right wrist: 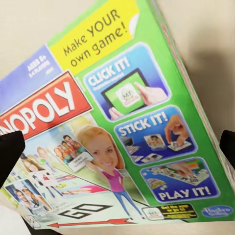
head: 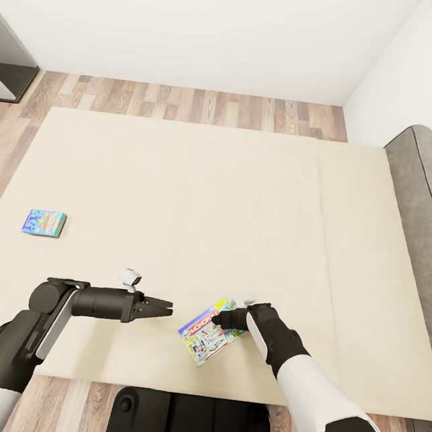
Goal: Put all the toys in the child's room - the three board games (two on the bed and one on the table), the two jigsaw puzzles on the table, and the tennis ball on the table - inside the toy box on the table in the child's room.
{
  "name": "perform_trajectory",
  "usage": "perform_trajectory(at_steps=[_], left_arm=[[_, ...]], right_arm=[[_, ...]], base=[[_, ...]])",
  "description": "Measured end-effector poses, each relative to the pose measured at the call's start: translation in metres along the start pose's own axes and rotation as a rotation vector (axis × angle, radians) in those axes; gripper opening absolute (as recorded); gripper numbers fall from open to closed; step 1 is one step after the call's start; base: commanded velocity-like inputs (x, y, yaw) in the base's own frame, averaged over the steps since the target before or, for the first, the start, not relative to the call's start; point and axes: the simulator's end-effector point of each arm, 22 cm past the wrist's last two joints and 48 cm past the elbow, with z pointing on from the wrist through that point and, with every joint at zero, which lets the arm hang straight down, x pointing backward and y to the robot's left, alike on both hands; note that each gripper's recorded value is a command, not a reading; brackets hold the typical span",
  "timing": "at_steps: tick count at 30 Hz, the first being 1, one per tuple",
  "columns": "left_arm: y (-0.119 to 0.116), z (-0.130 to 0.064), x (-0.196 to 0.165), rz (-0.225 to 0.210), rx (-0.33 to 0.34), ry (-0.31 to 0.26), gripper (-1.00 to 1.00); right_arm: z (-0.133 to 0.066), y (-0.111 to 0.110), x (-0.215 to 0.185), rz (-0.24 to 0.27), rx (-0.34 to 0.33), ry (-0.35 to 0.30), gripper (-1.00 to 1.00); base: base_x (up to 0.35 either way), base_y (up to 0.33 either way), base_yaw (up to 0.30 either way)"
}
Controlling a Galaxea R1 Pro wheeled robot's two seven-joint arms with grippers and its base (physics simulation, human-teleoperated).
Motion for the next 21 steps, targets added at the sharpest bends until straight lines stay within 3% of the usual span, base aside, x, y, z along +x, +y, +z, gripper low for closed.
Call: perform_trajectory(at_steps=[21], left_arm=[[0.0000,0.0000,-0.0001,0.000,0.000,0.000,1.00]], right_arm=[[0.0000,0.0003,-0.0002,0.000,0.000,0.000,1.00]], base=[[0.000,0.031,0.000]])
